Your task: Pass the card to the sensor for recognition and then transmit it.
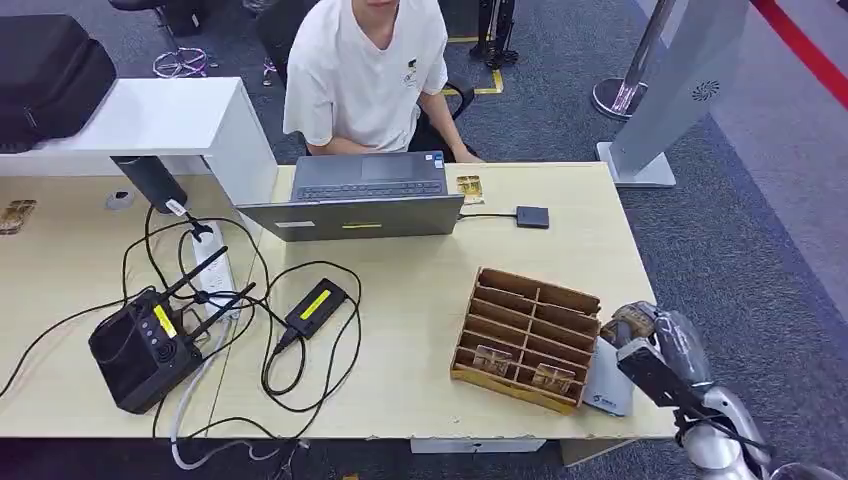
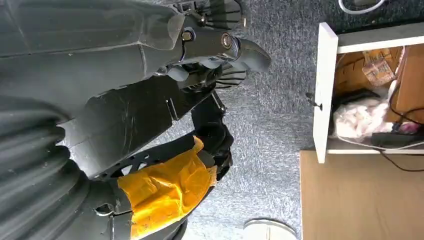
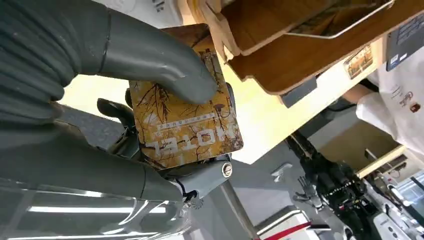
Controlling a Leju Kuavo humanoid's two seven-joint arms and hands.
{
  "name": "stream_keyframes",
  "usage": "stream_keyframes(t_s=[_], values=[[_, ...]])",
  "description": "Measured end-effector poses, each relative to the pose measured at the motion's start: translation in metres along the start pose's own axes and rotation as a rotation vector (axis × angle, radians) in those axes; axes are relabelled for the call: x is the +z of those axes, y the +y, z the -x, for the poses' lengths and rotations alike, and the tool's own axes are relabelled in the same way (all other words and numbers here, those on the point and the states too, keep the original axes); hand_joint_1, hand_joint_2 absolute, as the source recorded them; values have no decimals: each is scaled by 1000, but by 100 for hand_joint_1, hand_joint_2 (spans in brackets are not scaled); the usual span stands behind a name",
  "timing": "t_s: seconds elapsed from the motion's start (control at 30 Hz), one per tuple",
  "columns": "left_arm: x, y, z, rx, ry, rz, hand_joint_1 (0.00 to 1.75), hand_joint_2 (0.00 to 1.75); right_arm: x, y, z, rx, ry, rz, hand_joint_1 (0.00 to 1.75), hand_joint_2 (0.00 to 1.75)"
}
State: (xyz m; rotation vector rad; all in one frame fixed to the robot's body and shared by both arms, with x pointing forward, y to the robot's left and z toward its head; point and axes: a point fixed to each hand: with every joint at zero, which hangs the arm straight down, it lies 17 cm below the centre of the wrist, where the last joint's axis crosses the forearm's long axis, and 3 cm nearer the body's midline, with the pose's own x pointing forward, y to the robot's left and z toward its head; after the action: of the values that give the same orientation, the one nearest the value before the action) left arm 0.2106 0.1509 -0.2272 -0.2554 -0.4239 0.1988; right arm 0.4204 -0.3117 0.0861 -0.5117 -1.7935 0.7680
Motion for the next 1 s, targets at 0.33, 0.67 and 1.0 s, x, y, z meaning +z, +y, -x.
stream_keyframes(t_s=[0.33, 0.67, 1.0], values=[[-1, 1, -4, -9, -6, -8, 0, 175, 6, 7, -1, -14, 7, -5, 175, 175], [-1, 1, -6, -22, -8, -14, 0, 175, 10, 14, -2, -28, 16, -11, 175, 175], [-1, 0, -5, -33, -7, -12, 0, 175, 17, 29, 6, -34, 46, -37, 175, 175]])
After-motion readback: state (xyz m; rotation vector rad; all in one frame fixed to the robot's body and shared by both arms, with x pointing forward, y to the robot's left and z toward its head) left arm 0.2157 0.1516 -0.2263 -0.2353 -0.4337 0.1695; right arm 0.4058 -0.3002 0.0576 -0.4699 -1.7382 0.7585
